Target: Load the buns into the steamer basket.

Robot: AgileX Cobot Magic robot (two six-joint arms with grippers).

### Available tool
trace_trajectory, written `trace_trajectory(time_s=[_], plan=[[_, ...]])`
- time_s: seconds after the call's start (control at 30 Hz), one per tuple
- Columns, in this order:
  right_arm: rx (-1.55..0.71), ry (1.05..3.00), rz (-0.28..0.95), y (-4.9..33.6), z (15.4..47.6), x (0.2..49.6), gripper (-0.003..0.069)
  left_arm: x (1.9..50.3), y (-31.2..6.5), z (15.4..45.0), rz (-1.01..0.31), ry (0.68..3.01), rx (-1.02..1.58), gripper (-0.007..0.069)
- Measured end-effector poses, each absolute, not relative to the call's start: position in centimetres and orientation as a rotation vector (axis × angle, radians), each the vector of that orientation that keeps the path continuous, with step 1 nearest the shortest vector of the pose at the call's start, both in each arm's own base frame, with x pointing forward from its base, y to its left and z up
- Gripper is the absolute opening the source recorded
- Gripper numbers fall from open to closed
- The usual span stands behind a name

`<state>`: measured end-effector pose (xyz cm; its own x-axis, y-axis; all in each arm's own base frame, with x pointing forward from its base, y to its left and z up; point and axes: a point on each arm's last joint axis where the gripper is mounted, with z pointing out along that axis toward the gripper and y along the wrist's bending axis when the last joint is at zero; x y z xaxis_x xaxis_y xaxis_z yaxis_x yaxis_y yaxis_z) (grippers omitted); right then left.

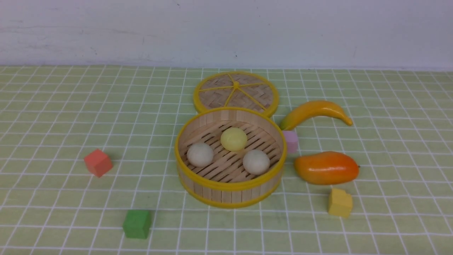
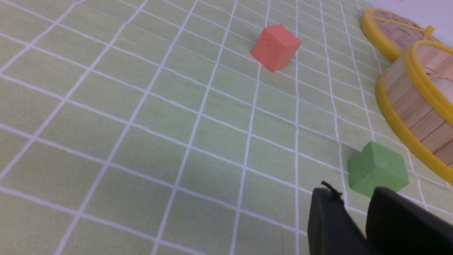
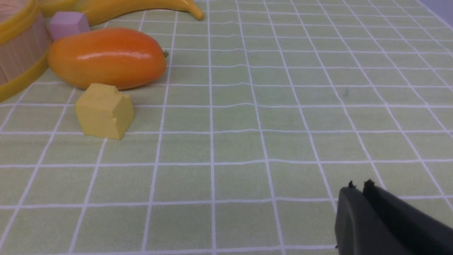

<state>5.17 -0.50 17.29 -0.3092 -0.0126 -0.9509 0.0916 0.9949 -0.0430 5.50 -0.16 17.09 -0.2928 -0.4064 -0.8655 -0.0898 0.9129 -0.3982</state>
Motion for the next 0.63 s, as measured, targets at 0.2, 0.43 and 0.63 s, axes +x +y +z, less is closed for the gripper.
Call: trace_trajectory(time_s=[0.2,0.43,0.63], plan=[[0.057,1.883,-0.103,-0.5,17.29,5.17,0.0034,5.5,-0.16,17.09,-0.323,1.856,-0.367,0.0173],[0.057,1.883,-0.103,-0.5,17.29,5.17,0.0043,5.5,-0.16,17.09,-0.323,1.856,-0.367,0.0182],[0.057,1.882,-0.104,-0.5,17.29,5.18,0.0052,5.5,-0.16,17.09,-0.323,1.856,-0.367,0.0183]])
